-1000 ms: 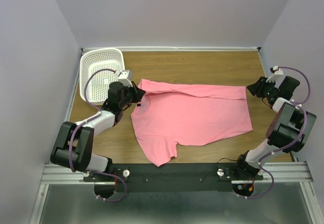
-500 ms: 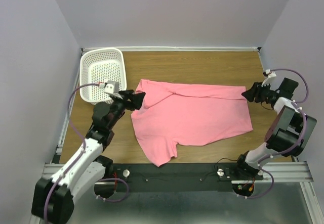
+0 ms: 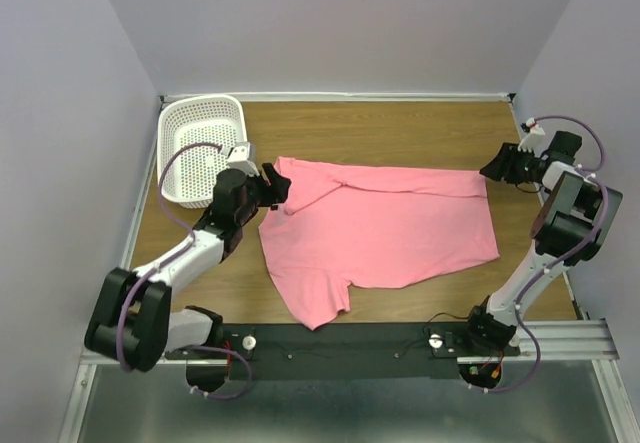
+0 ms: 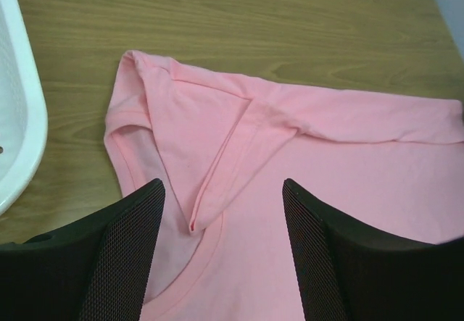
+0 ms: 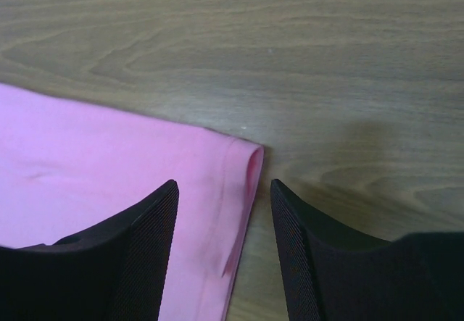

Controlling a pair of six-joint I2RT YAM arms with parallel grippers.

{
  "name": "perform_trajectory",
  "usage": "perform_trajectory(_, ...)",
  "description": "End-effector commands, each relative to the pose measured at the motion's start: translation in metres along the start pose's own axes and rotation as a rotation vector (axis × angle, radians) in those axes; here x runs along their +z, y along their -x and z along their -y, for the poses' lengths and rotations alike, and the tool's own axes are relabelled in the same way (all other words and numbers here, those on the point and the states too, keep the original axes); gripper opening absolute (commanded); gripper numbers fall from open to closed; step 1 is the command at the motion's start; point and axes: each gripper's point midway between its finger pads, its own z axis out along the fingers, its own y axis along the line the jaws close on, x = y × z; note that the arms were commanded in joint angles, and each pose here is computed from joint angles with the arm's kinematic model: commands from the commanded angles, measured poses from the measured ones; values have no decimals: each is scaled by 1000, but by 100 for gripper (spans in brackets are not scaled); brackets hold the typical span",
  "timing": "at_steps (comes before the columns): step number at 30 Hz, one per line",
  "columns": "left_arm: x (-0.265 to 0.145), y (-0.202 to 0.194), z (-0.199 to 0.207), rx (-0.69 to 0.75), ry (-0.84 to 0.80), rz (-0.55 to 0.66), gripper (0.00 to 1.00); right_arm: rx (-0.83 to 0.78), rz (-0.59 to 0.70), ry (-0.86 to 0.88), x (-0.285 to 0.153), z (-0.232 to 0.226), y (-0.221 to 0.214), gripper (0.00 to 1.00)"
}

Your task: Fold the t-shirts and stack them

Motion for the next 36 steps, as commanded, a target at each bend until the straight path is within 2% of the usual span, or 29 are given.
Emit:
perform_trajectory(1, 26, 10, 4, 8, -6, -7, 72, 81, -49, -45, 14, 11, -2, 61)
perform_trajectory(3, 43, -4, 2, 26, -23, -62, 70, 88, -53, -39, 19, 13, -3, 61)
perform_trajectory(4, 52, 1, 15, 57, -85, -76, 65, 90, -59, -33, 23, 12, -4, 61)
perform_trajectory(7, 81, -21, 32, 105, -212, -193, 60, 96, -60, -16, 25, 8, -5, 61)
perform_trajectory(8, 88, -29, 38, 114, -238, -226, 60, 96, -62, -12, 25, 7, -6, 62)
perform_trajectory(9, 96, -54, 33, 112, -249, -310, 60, 97, -61, -3, 25, 5, -7, 62)
perform_trajectory(11, 112, -53, 41, 143, -271, -322, 61, 97, -64, 5, 24, 2, -9, 62)
perform_trajectory(13, 123, -81, 36, 154, -254, -407, 61, 93, -62, 14, 22, -1, -9, 62)
perform_trajectory(15, 140, -82, 35, 178, -225, -425, 61, 88, -64, 24, 20, -4, -12, 62)
perform_trajectory(19, 148, -90, 21, 205, -149, -458, 61, 87, -71, 32, 19, -7, -18, 62)
perform_trajectory(30, 142, -112, 12, 270, -76, -534, 56, 98, -75, 55, 20, -12, -22, 62)
perform_trajectory(31, 142, -114, 11, 271, -75, -542, 54, 97, -75, 53, 19, -12, -22, 62)
perform_trajectory(33, 143, -114, 13, 271, -81, -547, 41, 94, -73, 51, 18, -13, -21, 62)
perform_trajectory(34, 142, -114, 15, 270, -86, -547, 29, 94, -73, 51, 18, -13, -21, 62)
perform_trajectory(36, 141, -108, 20, 276, -94, -533, 18, 93, -72, 51, 17, -13, -21, 62)
